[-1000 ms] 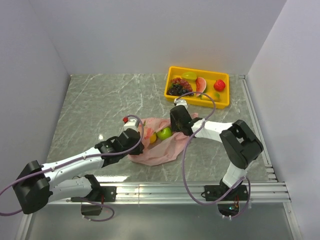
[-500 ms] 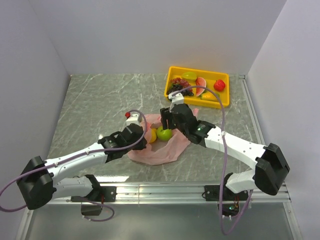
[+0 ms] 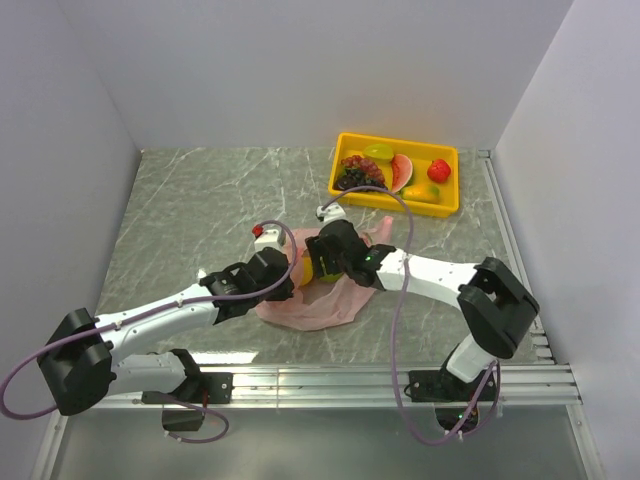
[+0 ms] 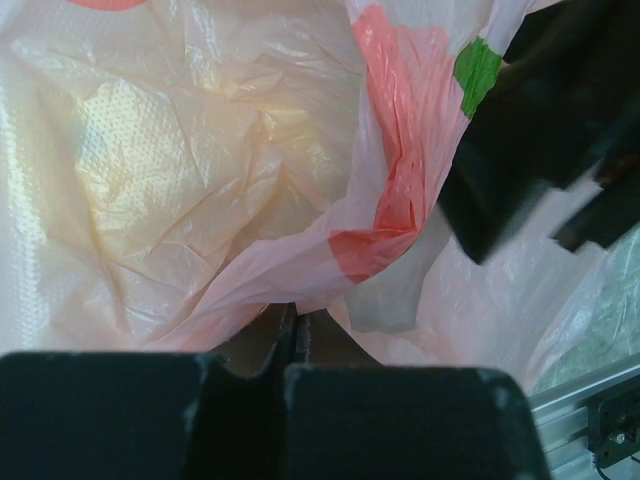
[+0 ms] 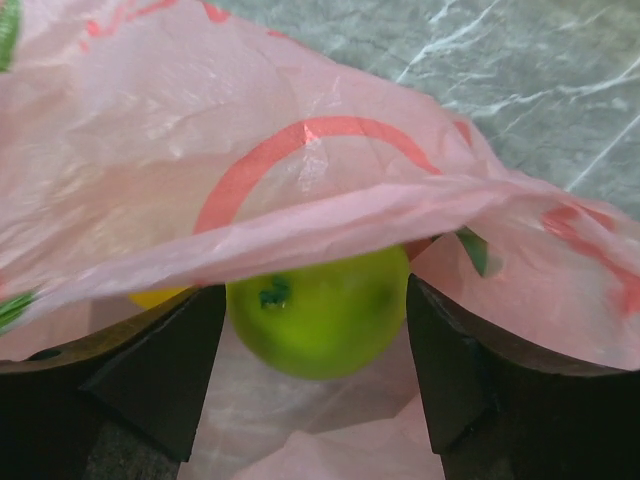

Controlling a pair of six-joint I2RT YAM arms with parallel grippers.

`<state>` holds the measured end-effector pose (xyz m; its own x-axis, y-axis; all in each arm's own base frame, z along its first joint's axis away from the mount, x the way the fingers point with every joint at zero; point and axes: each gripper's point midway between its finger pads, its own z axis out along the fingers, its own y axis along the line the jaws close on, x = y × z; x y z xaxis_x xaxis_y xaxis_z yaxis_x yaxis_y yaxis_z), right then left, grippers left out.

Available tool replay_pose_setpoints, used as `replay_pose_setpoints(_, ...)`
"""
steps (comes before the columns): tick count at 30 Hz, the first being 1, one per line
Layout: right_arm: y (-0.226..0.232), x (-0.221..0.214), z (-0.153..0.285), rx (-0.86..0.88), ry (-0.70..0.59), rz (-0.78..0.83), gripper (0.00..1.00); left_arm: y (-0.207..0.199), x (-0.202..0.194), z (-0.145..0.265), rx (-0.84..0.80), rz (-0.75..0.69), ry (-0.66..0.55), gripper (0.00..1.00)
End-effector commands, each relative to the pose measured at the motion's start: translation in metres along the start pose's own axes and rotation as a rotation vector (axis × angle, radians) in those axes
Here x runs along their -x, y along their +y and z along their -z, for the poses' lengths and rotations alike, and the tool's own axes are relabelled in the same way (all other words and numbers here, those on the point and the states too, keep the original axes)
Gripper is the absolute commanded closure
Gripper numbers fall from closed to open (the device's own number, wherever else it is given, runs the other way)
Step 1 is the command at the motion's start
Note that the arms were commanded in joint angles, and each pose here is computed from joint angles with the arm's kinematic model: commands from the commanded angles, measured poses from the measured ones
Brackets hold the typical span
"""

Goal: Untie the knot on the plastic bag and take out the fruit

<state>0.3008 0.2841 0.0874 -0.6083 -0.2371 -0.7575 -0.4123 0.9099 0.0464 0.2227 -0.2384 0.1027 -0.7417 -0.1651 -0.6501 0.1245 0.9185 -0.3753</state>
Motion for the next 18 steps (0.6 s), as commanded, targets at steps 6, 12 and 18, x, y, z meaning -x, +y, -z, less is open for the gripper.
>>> replay_pose_setpoints(6, 0.016, -0.006, -0.028, 0.036, 0.001, -0.02, 0.16, -0.008, 0.008, 0.001, -0.015, 0.019, -0.019, 0.99)
replay_pose_setpoints(12, 0.016, -0.017, -0.041, 0.029, 0.023, -0.018, 0.19, -0.004, 0.007, 0.001, -0.005, 0.023, -0.02, 0.99)
replay_pose_setpoints(18, 0.013, -0.032, -0.042, 0.021, 0.051, -0.009, 0.14, 0.003, 0.006, 0.001, 0.018, 0.016, -0.028, 0.99)
